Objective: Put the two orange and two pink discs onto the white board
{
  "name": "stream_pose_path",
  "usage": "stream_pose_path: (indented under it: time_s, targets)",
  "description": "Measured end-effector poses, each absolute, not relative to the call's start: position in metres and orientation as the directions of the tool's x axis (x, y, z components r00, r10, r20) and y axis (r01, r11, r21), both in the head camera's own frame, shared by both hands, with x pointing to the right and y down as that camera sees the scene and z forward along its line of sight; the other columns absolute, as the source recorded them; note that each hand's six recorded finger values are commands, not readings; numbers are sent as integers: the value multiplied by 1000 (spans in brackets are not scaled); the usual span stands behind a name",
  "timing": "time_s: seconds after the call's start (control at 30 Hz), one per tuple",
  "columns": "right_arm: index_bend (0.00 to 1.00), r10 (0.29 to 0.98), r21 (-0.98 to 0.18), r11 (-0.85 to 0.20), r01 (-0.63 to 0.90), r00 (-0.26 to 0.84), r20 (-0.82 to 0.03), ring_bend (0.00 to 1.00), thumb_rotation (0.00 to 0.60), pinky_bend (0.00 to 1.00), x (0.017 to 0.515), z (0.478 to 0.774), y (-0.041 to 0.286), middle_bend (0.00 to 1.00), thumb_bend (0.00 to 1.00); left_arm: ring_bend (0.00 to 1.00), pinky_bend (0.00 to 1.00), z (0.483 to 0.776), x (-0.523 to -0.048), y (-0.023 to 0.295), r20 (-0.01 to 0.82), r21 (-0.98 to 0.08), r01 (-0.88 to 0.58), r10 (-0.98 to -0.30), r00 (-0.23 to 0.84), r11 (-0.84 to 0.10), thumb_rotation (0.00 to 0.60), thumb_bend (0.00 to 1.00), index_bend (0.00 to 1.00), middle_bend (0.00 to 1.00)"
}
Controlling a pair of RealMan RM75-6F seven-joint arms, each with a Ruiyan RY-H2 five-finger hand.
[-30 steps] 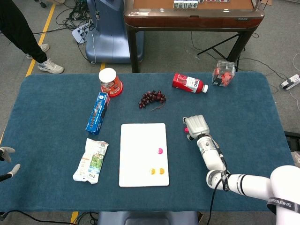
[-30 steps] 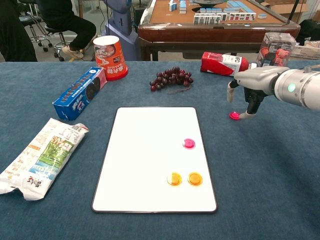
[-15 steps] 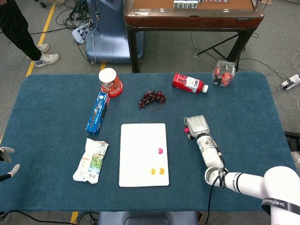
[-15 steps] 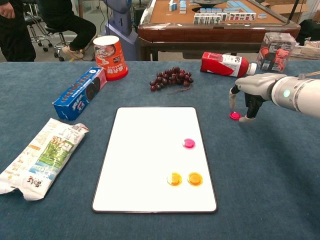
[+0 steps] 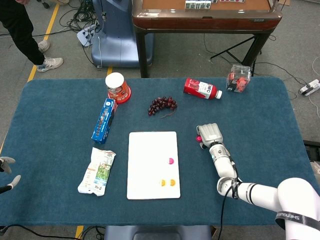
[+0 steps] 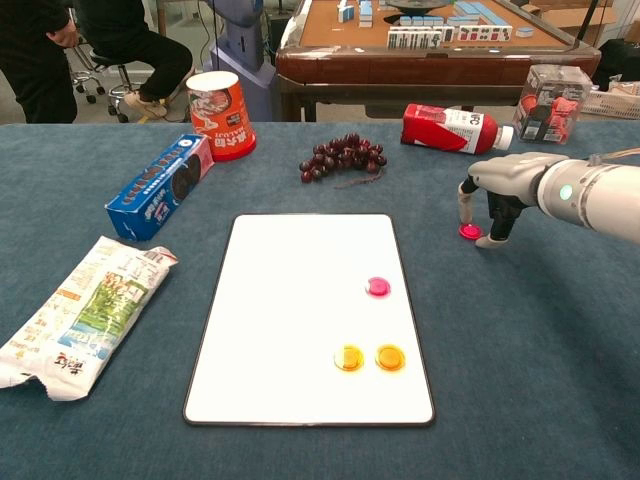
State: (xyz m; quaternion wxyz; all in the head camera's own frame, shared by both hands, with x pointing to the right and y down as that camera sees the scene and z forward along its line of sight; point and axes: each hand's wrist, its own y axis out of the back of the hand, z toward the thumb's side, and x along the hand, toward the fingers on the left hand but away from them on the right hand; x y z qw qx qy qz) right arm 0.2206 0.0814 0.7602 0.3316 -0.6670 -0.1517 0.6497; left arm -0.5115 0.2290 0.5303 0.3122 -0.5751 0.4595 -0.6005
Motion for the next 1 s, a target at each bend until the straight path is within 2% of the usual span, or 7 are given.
stream_pose_path:
  time_s: [1.0]
  targets:
    - [482,641,-649,-726,-230,117,-759,1000,600,1000,222,760,82,1000,264,490,784,530,-513,229,405,-910,-161,-903,-145,-383,600,245,493,583]
